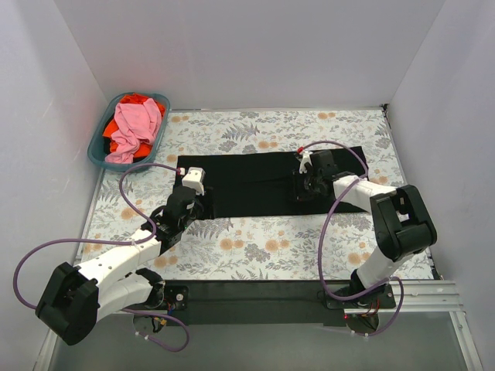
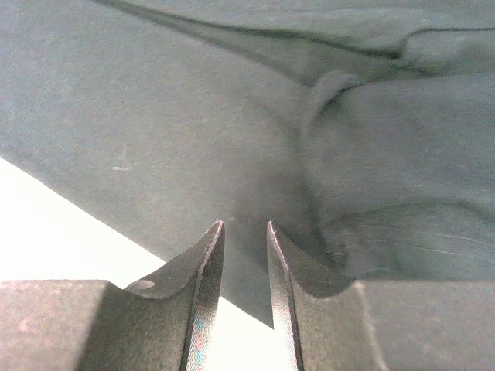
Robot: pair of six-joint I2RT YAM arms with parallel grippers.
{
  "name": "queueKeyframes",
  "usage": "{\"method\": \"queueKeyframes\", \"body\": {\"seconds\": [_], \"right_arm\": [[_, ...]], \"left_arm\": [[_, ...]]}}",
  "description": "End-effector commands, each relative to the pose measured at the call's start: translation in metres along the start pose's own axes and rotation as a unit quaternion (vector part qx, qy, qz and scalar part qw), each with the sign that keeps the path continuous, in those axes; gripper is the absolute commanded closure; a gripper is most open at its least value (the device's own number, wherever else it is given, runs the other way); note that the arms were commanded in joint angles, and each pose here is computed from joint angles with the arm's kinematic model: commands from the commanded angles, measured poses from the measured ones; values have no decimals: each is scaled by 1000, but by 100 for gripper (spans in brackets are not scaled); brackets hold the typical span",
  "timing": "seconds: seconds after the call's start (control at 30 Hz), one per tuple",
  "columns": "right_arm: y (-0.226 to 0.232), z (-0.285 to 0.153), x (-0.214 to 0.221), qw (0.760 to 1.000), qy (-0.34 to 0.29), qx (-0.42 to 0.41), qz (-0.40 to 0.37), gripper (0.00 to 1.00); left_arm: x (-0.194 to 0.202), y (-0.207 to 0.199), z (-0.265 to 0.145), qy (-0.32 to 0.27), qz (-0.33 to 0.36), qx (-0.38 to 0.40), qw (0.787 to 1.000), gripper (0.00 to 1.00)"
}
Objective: Fold and stack the t-shirts
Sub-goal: Fold the tshirt
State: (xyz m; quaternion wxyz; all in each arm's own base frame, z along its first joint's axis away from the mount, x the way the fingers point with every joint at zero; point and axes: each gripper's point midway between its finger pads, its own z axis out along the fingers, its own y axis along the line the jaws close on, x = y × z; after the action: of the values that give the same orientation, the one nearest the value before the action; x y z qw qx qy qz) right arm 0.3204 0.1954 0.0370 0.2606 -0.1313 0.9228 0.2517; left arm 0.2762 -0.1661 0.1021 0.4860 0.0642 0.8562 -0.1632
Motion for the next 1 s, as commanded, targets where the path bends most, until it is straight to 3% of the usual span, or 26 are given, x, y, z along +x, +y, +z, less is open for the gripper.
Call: {"method": "queueKeyframes", "body": {"seconds": [0.0,0.17,0.3,0.63,0.97], "right_arm": [[17,-16,-20,999,-25,-21,-14,65],[-6,-40,-58,994,-80,65,-46,64],[-20,-42,-64,991,-86,90,-46,65],[-25,-10,-2,998,-5,62,-13,67],[-4,-22,12,1000,-3,26,-7,67]], "left_arm": [[-15,-2,-3,-22,-5,4,1000,48],[-16,-1,-3,-23,-6,0,1000,48],[-16,-2,-4,-24,-5,1,1000,48],[-15,0,-4,-23,-5,-1,1000,48],[-17,-1,-4,-24,-11,0,1000,48]]}}
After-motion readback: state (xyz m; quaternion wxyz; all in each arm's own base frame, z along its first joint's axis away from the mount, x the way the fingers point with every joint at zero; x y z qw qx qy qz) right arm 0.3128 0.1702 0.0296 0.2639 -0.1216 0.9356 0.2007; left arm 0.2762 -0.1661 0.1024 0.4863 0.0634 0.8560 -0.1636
